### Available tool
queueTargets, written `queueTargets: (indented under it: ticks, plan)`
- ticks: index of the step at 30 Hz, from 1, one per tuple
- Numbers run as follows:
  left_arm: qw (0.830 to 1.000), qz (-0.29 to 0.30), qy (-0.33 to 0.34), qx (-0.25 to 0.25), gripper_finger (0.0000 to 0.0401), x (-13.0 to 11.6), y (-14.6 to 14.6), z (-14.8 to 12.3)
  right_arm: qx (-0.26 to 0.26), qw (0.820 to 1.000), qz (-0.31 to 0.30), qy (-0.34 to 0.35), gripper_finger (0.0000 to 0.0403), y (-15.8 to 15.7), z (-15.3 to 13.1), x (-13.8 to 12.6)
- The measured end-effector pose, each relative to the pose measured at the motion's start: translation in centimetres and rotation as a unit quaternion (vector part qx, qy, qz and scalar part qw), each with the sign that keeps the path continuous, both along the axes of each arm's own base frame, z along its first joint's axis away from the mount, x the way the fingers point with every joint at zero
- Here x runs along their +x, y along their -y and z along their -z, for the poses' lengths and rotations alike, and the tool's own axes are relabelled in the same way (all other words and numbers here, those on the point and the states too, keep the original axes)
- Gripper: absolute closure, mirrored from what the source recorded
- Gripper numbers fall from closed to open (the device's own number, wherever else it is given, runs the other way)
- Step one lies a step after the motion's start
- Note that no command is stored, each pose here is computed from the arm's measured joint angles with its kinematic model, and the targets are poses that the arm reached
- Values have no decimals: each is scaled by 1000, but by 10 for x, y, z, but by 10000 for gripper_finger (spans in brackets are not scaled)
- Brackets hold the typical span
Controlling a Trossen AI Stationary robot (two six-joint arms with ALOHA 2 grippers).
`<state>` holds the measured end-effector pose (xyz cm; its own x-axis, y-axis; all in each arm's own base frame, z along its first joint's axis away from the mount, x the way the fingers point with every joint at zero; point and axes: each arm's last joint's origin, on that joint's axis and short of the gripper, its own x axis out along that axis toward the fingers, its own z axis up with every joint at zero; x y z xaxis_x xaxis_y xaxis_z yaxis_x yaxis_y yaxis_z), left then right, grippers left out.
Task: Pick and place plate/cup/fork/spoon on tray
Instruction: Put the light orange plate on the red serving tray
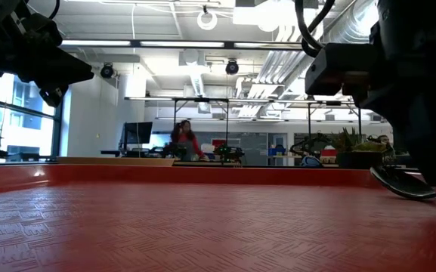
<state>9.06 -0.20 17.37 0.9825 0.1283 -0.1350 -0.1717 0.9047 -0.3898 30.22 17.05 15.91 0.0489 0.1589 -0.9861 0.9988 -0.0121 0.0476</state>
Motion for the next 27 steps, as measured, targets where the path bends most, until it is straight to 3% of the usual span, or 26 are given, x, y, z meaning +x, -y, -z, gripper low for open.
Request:
queueTargets:
  ticks: [4, 10, 22, 27]
  plan:
    - [1000, 0, 1, 0, 347, 0, 0, 0, -14, 1000, 0, 24, 327, -1, -6, 5]
    - [1000, 0, 11, -1, 347, 0, 0, -2, -86, 991, -19, 97, 327, 0, -30, 21]
    - [994, -18, 85, 69, 339, 1, -1, -19, -189, 974, -42, 116, 327, 17, -83, 36]
    - [993, -33, 86, 70, 317, 0, -2, -19, -212, 968, -49, 123, 327, 24, -102, 40]
